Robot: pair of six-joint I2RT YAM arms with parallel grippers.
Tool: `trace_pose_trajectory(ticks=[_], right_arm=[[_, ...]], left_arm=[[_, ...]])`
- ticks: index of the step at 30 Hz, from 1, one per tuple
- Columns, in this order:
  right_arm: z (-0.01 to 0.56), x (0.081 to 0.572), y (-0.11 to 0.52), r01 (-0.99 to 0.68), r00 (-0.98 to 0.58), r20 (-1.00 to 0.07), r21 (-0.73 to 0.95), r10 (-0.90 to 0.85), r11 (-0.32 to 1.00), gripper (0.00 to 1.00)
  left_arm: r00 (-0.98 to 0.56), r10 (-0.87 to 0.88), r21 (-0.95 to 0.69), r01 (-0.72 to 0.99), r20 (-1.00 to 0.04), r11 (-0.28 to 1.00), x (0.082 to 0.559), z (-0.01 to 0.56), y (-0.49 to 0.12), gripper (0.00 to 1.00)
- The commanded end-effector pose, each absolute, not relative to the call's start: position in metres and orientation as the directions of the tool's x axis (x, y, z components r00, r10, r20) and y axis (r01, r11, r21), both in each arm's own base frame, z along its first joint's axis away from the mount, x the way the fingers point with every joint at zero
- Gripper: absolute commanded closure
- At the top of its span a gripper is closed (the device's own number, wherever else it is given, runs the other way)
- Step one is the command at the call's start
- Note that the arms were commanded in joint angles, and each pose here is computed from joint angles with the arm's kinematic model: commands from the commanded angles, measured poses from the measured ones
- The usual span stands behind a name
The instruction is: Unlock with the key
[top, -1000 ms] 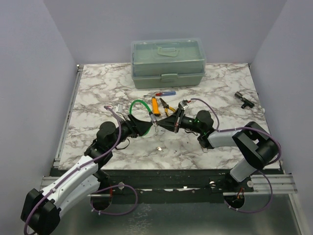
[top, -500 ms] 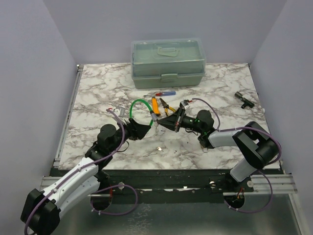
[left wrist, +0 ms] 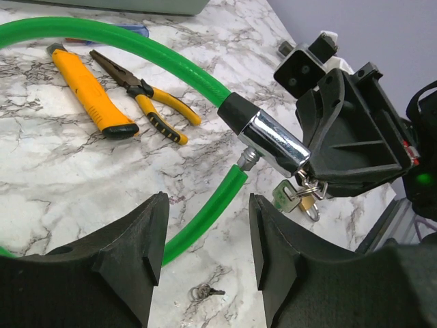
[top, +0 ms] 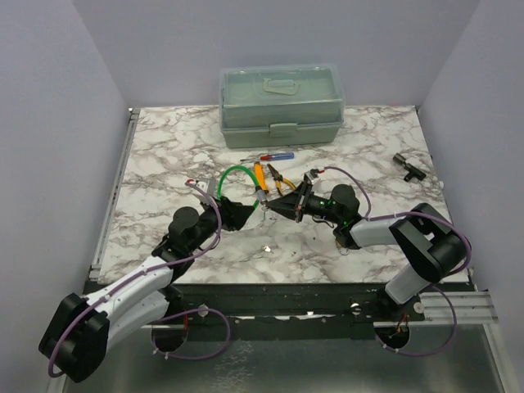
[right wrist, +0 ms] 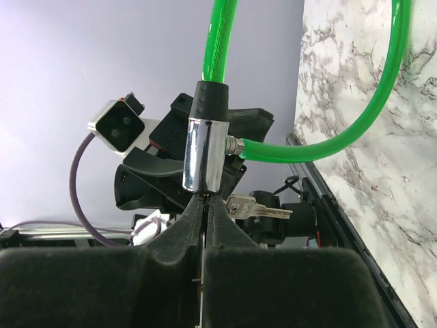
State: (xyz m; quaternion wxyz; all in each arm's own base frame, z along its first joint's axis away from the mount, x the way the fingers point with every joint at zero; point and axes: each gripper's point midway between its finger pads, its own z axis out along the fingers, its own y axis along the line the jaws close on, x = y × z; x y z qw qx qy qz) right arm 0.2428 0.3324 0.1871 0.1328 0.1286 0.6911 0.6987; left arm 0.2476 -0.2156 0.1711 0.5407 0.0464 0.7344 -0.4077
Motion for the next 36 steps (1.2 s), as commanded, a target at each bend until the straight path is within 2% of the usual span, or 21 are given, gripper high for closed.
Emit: trace_pose_trajectory(ticks=[1, 11, 22, 30, 33, 35, 36], right_arm=[[0.189, 0.246, 0.330, -0.023, -0.925, -0.012, 0.999, 0.381, -0.024, 0.99], [0.188, 0.244, 0.328, -0.015, -0.929, -0.004, 0.999, 0.370, -0.029, 1.00], [0.187, 0.244, 0.328, -0.014, -0.934, -0.001, 0.999, 0.356, -0.035, 1.00], [0.185, 0.243, 0.330, -0.007, -0.942, 0.005, 0.999, 0.335, -0.034, 0.99], [0.184, 0.243, 0.332, -0.005, -0.945, 0.007, 0.999, 0.326, -0.037, 1.00], [0.184, 0.243, 0.332, -0.005, -0.947, 0.007, 0.999, 0.322, -0.038, 1.00], [0.184, 0.243, 0.332, -0.005, -0.947, 0.008, 0.999, 0.322, -0.038, 0.99]], left_arm=[[-0.350, -0.321, -0.473, 0.601, -0.880, 0.644, 0.249, 0.180, -0.226, 0.46], [-0.276, -0.271, -0.386, 0.706, -0.922, 0.594, 0.245, 0.184, -0.239, 0.45], [-0.272, -0.205, -0.340, 0.710, -0.940, 0.617, 0.263, 0.170, -0.248, 0.45], [-0.238, -0.175, -0.295, 0.729, -0.955, 0.617, 0.271, 0.170, -0.253, 0.38], [-0.236, -0.178, -0.295, 0.740, -0.955, 0.604, 0.273, 0.171, -0.258, 0.41], [-0.232, -0.180, -0.293, 0.745, -0.956, 0.600, 0.275, 0.173, -0.260, 0.50], [-0.230, -0.181, -0.293, 0.748, -0.956, 0.596, 0.276, 0.173, -0.262, 0.58]])
